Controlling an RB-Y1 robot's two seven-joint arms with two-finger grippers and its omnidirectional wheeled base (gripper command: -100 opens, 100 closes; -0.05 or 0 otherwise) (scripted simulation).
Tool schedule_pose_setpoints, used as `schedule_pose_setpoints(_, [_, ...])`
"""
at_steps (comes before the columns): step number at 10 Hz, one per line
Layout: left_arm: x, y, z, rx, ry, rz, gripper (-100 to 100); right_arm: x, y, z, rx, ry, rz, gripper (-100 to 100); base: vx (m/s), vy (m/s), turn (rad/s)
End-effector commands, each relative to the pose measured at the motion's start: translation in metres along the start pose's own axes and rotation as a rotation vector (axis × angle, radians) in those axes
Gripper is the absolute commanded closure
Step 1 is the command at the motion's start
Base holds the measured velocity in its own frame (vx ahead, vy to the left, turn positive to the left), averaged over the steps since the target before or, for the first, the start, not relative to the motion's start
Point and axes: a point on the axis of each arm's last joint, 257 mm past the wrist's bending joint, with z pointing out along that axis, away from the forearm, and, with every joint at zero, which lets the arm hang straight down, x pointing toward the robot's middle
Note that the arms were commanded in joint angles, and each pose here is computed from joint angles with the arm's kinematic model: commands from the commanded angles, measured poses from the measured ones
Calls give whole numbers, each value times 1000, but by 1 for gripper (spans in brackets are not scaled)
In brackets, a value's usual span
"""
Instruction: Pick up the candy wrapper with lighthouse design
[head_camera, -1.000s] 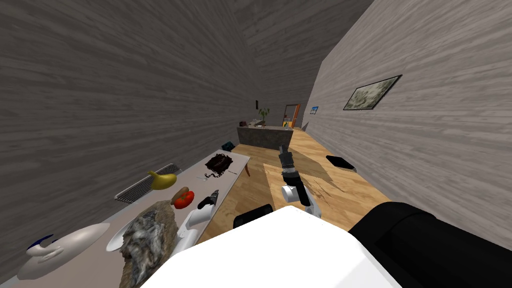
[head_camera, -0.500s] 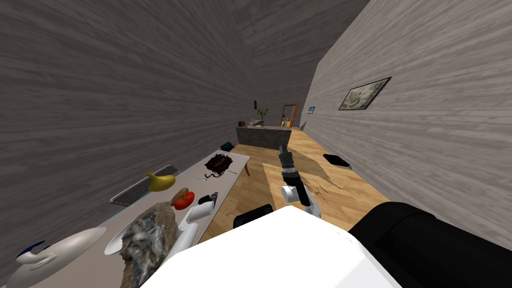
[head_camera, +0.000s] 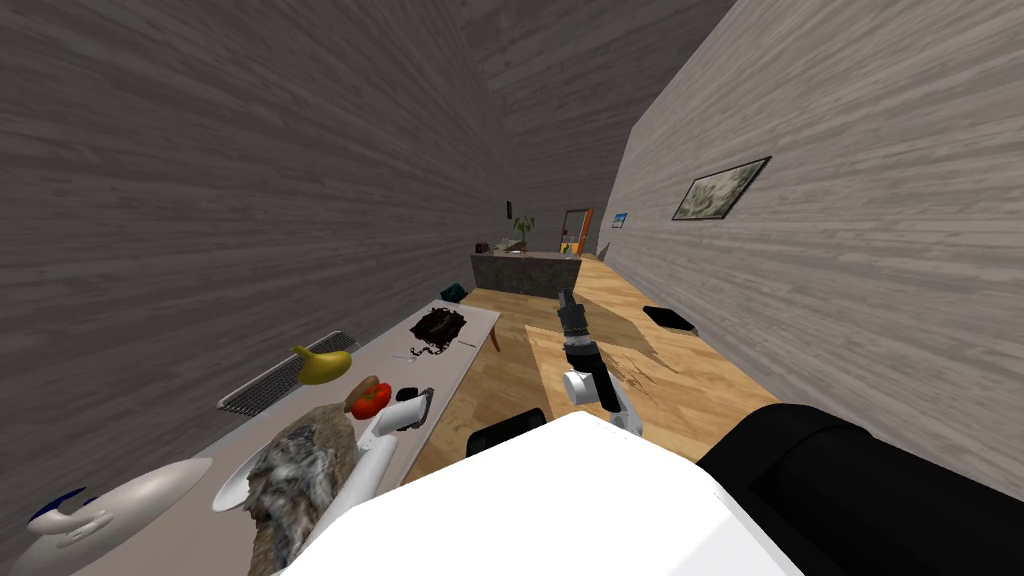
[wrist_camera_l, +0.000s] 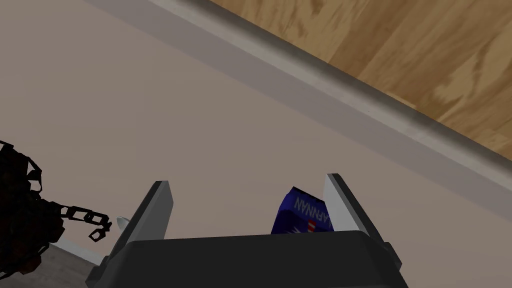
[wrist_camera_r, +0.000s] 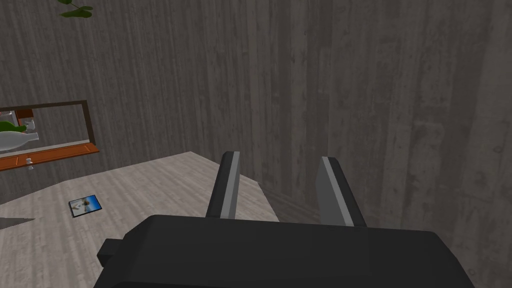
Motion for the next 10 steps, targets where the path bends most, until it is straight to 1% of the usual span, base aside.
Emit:
schedule_pose_setpoints(1, [0,6,0,-35,9,-2,-100,0,0,0,0,0,0,0,-16,47,-19])
schedule_pose_setpoints(5, [-8,16,-3,-146,39,-22,-100,0,0,0,0,0,0,0,-12,69,-13])
schedule_pose_setpoints(7, [-17,18,-6,-182,43,-30,-100,0,0,0,0,0,0,0,-6,93,12])
schedule_pose_setpoints(8, [-13,16,-5,-167,41,-27,-100,0,0,0,0,0,0,0,-3,54,-2])
schedule_pose_setpoints(9, [-14,17,-6,-172,42,-28,0,0,0,0,0,0,0,0,0,10,-1])
schedule_pose_setpoints(10, [-9,26,0,-172,40,-30,-100,0,0,0,0,0,0,0,24,27,-18])
